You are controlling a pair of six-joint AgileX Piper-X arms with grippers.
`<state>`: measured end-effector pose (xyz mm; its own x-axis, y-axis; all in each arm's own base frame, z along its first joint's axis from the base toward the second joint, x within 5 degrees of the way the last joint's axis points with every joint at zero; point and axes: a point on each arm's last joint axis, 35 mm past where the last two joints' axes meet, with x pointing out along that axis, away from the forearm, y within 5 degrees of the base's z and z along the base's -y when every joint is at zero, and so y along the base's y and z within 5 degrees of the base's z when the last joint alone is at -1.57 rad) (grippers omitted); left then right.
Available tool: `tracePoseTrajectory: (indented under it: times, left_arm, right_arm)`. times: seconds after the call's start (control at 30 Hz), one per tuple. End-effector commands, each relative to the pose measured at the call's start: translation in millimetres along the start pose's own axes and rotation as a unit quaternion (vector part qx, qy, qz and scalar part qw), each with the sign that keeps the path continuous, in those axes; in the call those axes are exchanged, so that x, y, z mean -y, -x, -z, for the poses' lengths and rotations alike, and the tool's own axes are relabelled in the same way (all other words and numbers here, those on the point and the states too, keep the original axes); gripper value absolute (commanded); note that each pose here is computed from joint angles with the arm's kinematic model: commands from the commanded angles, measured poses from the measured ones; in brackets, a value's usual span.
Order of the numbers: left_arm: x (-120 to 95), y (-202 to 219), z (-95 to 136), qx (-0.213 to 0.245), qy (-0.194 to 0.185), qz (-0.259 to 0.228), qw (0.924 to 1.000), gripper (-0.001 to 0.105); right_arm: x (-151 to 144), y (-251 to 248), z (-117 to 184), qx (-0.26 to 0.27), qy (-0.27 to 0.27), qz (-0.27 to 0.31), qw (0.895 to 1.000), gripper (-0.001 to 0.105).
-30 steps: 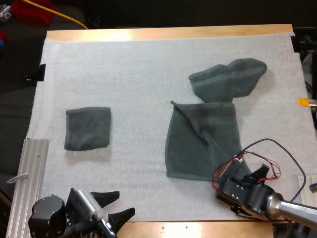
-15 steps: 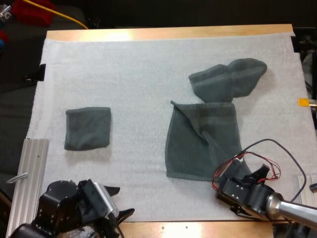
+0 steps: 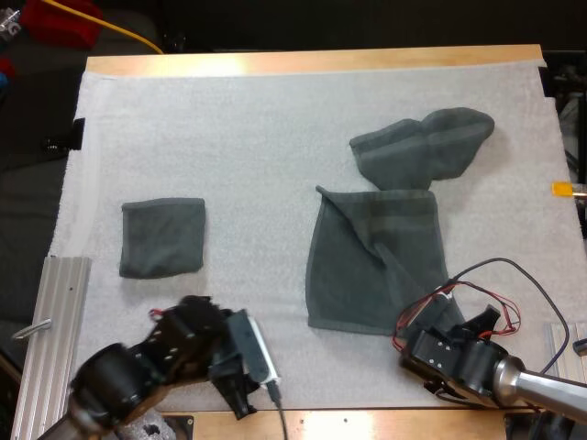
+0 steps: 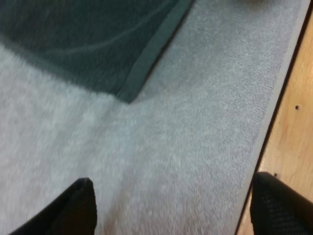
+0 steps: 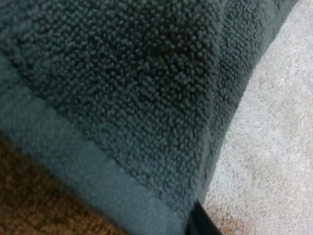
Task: Pick towel from pile, fold and stack
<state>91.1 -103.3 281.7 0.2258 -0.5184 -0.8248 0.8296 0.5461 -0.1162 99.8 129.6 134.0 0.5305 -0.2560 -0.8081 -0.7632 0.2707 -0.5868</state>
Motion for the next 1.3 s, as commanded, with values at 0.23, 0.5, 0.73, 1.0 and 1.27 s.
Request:
tracePoseTrajectory:
  times: [0.23,0.5,0.73,1.0,1.27]
  left_arm:
    - [13.6,-41.6,-26.2,-0.028,-0.107,-0.072,0.9912,0.064]
    - [14.4,-81.6,-41.7,-0.038,-0.131,-0.068,0.9883,0.064]
    - [11.9,-111.1,-44.3,-0.067,-0.158,-0.064,0.983,0.064]
    - [9.3,-141.3,-47.2,-0.075,-0.16,-0.064,0.9822,0.064]
    - [4.0,-170.0,-42.9,-0.104,-0.162,-0.093,0.9769,0.064]
  right_arm:
    - [0.4,0.1,1.1,-0.009,0.001,-0.002,1.0,0.001]
    - [0.4,0.1,1.1,-0.009,0.0,-0.002,1.0,0.001]
    - [0.4,0.1,1.1,-0.009,0.0,-0.002,1.0,0.001]
    - [0.4,0.1,1.1,-0.009,0.0,-0.002,1.0,0.001]
    - [0.4,0.1,1.1,-0.009,0.0,-0.002,1.0,0.001]
